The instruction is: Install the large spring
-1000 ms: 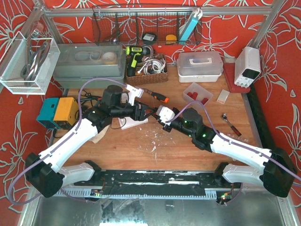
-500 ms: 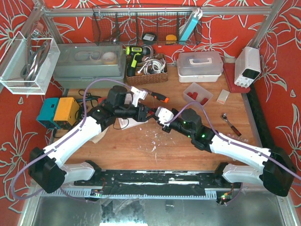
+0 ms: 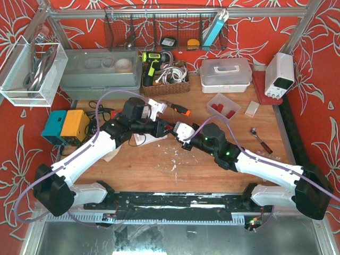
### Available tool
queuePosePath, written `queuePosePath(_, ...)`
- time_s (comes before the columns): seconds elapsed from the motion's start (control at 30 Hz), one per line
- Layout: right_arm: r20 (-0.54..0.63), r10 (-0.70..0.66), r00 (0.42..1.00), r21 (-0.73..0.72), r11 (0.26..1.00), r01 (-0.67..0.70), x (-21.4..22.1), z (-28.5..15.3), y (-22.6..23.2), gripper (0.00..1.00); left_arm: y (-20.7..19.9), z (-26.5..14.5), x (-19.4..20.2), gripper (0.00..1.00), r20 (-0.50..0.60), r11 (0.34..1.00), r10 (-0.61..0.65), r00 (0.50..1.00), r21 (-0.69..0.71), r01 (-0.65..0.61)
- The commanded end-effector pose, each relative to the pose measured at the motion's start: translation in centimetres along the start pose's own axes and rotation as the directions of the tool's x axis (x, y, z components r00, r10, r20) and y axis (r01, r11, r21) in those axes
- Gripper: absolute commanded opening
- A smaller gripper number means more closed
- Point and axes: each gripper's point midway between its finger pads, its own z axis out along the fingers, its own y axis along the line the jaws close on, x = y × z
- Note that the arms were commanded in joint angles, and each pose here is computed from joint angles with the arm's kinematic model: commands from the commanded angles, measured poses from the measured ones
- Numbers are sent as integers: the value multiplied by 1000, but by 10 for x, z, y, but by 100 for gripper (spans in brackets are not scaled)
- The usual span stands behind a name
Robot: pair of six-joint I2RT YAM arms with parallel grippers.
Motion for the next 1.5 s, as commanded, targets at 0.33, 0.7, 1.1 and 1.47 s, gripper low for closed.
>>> queuePosePath(0.33,-74,367,927,273,902,-335,19,-46,-40,80,25,-17,-19,0,66,980,32,997,-198,-19)
queuePosePath(0.7,-130,557,820,587,710,-389,74,-87,-70,99,118,-47,-5,0,35,758,23,999,-652,6)
queuePosePath(1.1,-162,600,784,607,687,-400,118,-77,-55,99,191,-92,-13,0,78,520,-93,993,-846,115)
queuePosePath(1.47,-185,604,775,627,680,-381,123,-77,-58,99,226,-87,-13,0,113,503,-165,980,-845,183)
